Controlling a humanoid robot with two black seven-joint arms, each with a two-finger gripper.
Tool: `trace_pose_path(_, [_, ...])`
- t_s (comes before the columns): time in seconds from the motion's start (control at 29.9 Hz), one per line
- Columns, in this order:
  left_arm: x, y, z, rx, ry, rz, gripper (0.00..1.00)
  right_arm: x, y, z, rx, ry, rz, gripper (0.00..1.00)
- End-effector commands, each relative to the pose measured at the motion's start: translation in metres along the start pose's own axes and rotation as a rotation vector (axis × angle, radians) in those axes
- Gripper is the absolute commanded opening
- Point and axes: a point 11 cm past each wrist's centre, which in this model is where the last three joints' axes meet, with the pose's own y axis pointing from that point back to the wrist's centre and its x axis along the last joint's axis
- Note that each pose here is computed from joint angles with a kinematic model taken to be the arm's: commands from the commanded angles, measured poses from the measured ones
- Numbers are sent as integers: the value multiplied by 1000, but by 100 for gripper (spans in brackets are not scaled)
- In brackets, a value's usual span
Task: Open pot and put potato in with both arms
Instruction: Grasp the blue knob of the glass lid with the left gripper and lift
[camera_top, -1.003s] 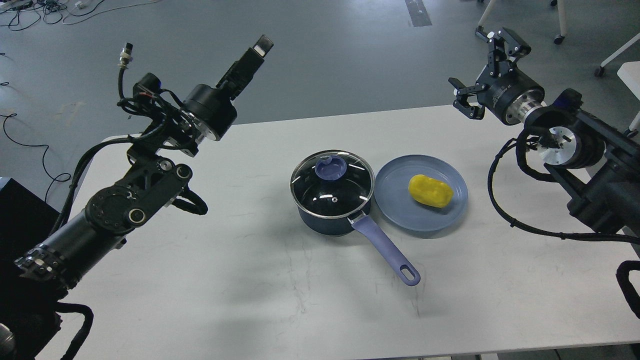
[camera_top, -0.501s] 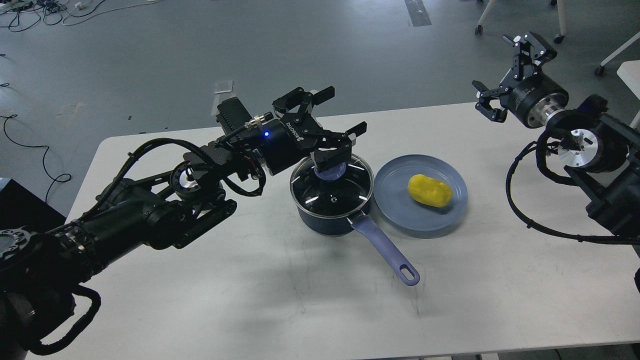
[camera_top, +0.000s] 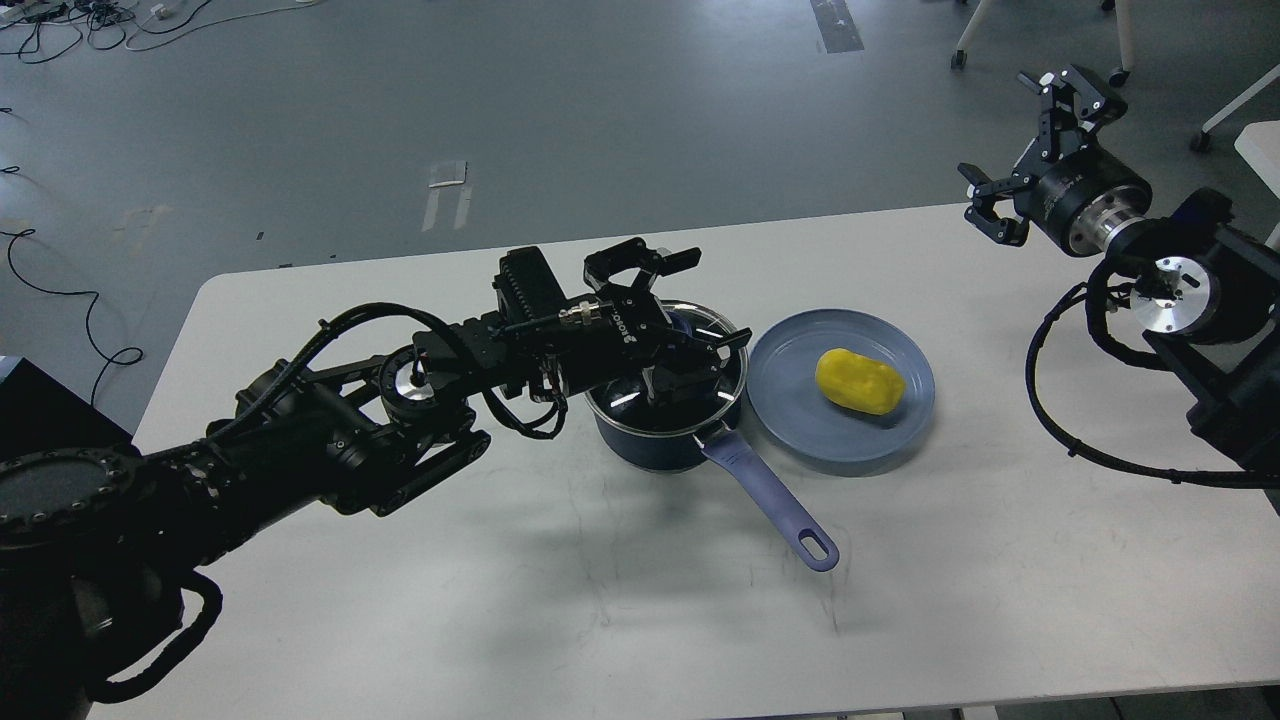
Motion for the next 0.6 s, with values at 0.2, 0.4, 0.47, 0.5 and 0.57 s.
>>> trace_pose_path(0.2, [-10, 6, -8, 32, 12, -39, 98, 0, 0, 0, -2, 5, 8, 100])
trace_pose_path(0.4, [-18, 11, -11, 57, 63, -68, 98, 1, 1, 0, -2, 6, 9, 100])
trace_pose_path(0.47, [-22, 13, -12, 63, 74, -86, 98, 1, 1, 0, -2, 6, 9, 100])
trace_pose_path(0.5, [-25, 15, -12, 66, 79, -92, 98, 1, 1, 0, -2, 6, 9, 100])
trace_pose_path(0.57, [-27, 17, -11, 67, 85, -95, 98, 1, 1, 0, -2, 6, 9, 100])
